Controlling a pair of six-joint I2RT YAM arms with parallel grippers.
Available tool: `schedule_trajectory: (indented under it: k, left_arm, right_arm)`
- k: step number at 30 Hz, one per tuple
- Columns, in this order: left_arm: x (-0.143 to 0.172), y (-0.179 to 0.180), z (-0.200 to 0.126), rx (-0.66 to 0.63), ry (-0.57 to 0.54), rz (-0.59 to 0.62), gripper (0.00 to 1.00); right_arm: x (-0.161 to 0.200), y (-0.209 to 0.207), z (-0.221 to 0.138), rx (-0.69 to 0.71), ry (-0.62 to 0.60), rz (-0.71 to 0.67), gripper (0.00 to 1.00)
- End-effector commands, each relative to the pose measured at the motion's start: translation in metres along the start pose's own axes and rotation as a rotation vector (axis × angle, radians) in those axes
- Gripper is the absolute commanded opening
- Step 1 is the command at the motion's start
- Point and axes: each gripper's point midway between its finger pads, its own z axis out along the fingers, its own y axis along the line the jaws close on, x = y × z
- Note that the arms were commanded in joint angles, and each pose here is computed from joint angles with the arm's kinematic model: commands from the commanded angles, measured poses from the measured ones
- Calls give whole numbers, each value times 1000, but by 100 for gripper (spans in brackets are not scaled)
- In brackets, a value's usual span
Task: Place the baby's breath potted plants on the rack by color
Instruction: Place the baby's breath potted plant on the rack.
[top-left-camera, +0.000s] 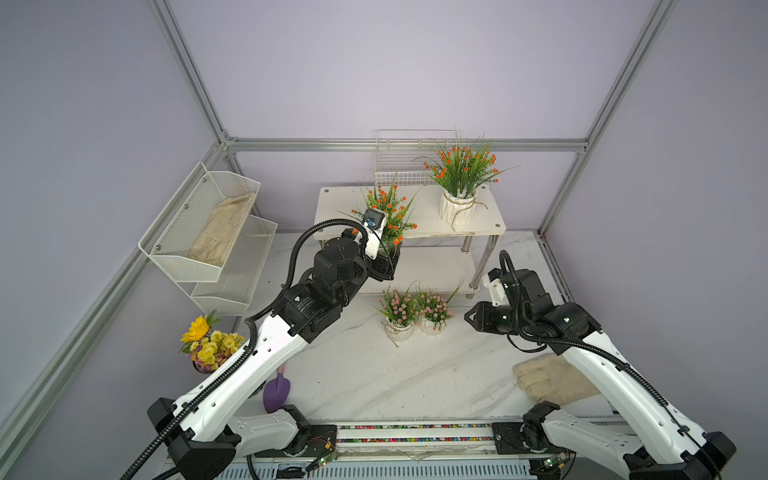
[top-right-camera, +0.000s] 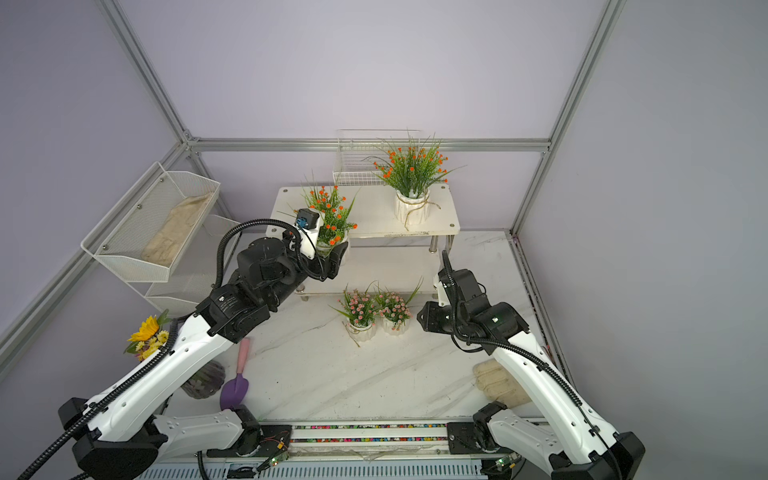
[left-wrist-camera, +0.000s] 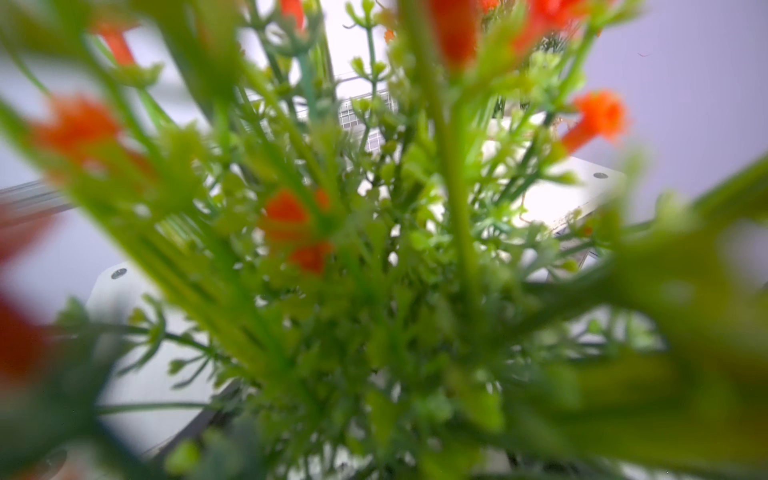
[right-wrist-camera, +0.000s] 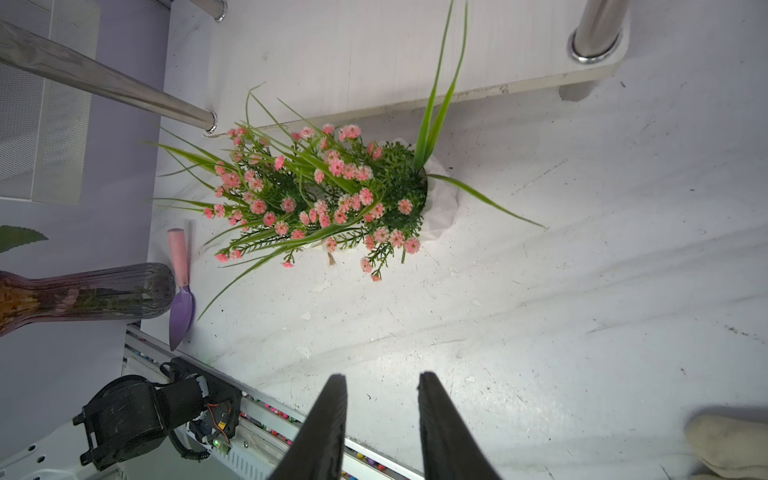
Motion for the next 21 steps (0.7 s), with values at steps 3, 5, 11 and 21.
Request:
schedule_trajectory:
  k: [3, 5, 11, 21]
  left_arm:
    - [-78, 21, -23, -13, -209, -38, 12]
    - [-86, 28, -22, -25, -218, -36, 12]
    - [-99, 49, -7, -59, -212, -44, 11]
    - [-108, 77, 35, -75, -184, -78, 11]
  right_arm:
    - [1, 1, 5, -12, 7, -5, 33]
    - [1, 0, 6, -12, 13, -4, 33]
    - [2, 1, 6, -16, 16, -2, 33]
    - [5, 1, 3, -21, 15, 11, 33]
